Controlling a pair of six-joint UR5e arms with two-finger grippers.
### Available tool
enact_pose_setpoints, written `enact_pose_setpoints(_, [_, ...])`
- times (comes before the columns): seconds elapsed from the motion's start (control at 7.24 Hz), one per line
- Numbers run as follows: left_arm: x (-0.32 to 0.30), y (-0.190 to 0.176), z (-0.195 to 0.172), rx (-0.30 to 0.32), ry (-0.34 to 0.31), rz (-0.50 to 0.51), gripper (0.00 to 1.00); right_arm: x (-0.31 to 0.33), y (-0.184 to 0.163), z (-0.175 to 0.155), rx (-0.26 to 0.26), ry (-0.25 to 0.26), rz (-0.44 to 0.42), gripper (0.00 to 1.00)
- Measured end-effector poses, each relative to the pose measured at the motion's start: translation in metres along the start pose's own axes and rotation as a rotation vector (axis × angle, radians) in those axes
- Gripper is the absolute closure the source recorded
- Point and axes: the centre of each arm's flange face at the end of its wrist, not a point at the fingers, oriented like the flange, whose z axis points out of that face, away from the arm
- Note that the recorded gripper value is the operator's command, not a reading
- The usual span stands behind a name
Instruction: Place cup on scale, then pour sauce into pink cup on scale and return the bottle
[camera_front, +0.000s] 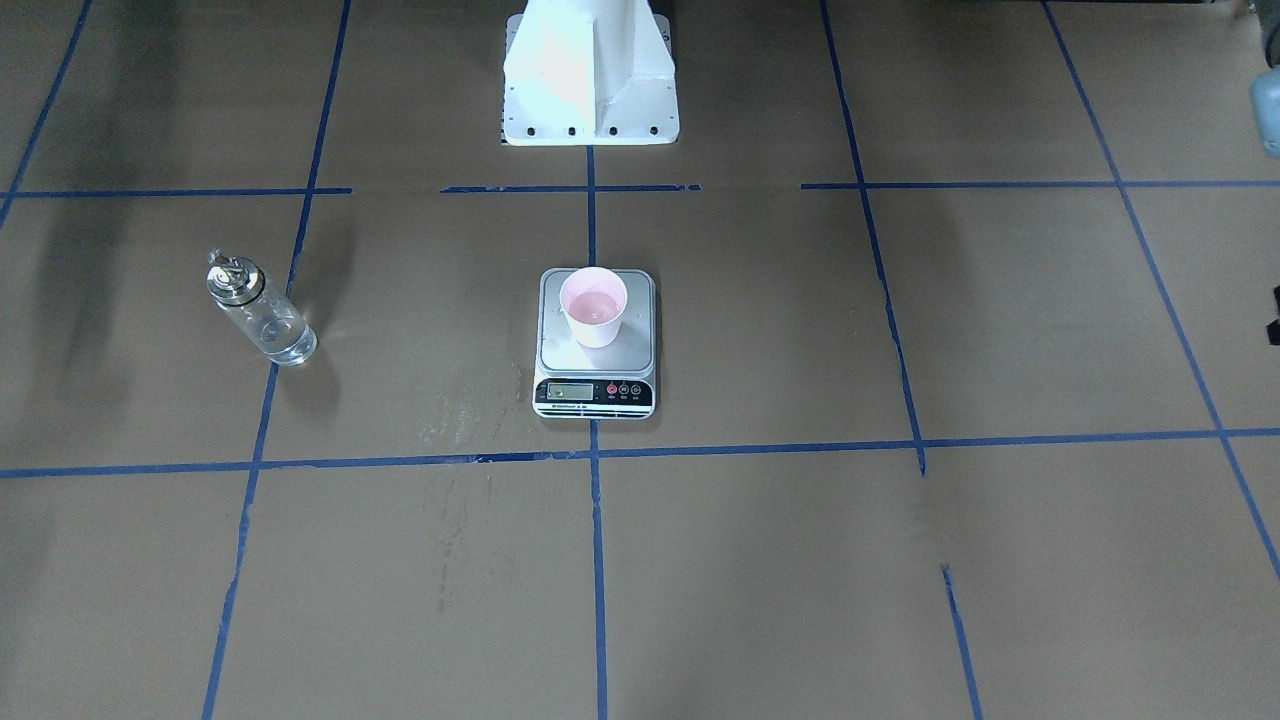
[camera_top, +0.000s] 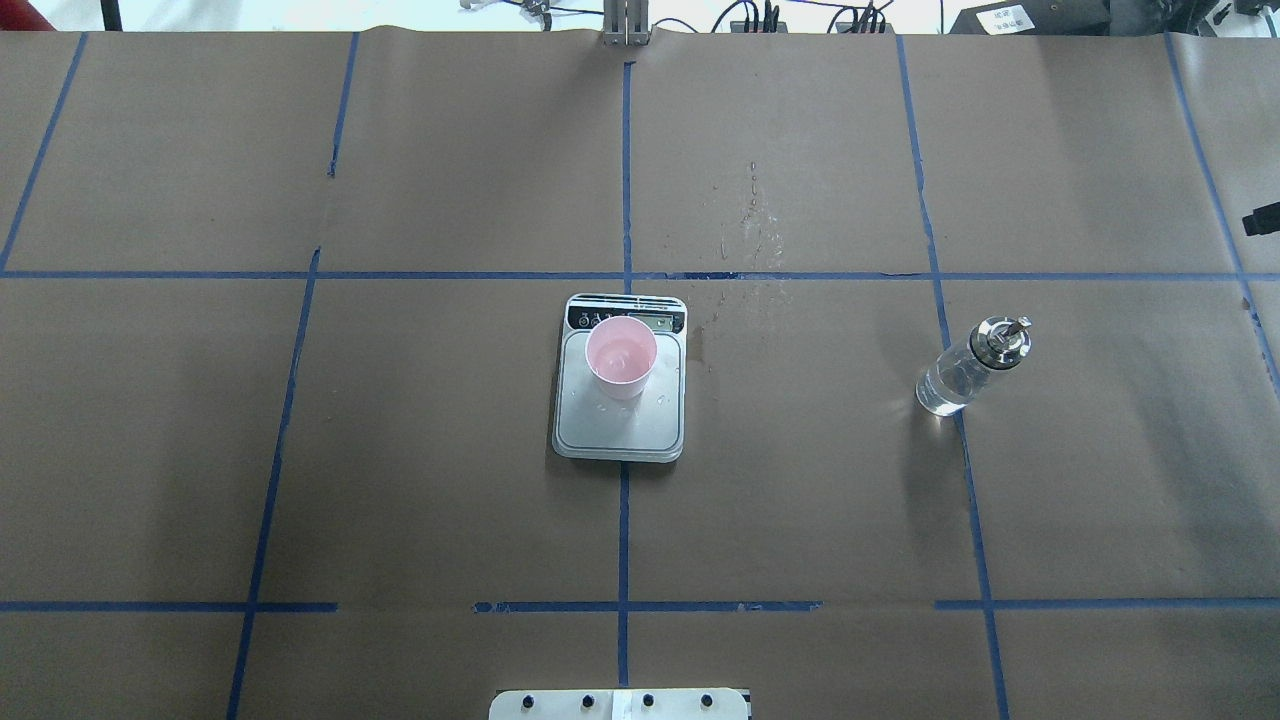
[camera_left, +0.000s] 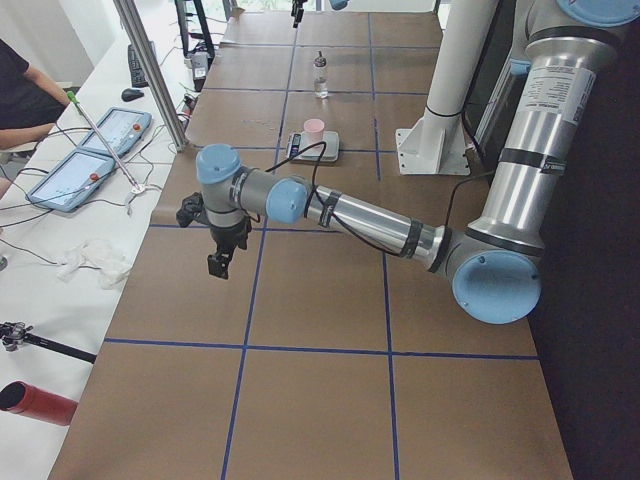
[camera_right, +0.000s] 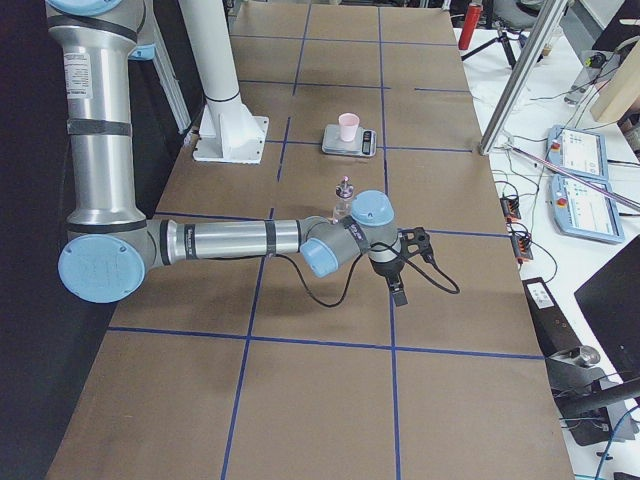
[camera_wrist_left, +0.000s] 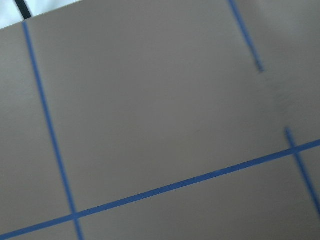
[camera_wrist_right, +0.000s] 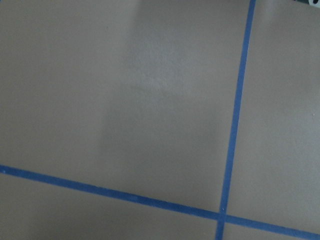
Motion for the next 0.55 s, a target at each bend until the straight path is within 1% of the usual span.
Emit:
enact_pose_setpoints(0.14, [-0.044,0.02,0.015,-0.037,0.004,-0.037,0.0,0.026,0.008,-0.01,-0.08,-0.041,-0.026,0.0])
enact_pose_setpoints(0.28, [-0.069,0.046,0.031,-0.067,0.008,-0.068,0.0,0.047,0.018,-0.018,-0.145,-0.093,-0.028,0.0])
enact_pose_setpoints(0.41, [-0.08,0.068,0.042,-0.079,0.011,-0.082,0.0,0.061,0.027,-0.025,-0.189,-0.133,-0.028,0.0])
enact_pose_setpoints(0.55, [-0.083,0.079,0.047,-0.083,0.013,-0.091,0.0,0.068,0.029,-0.03,-0.213,-0.157,-0.029,0.0])
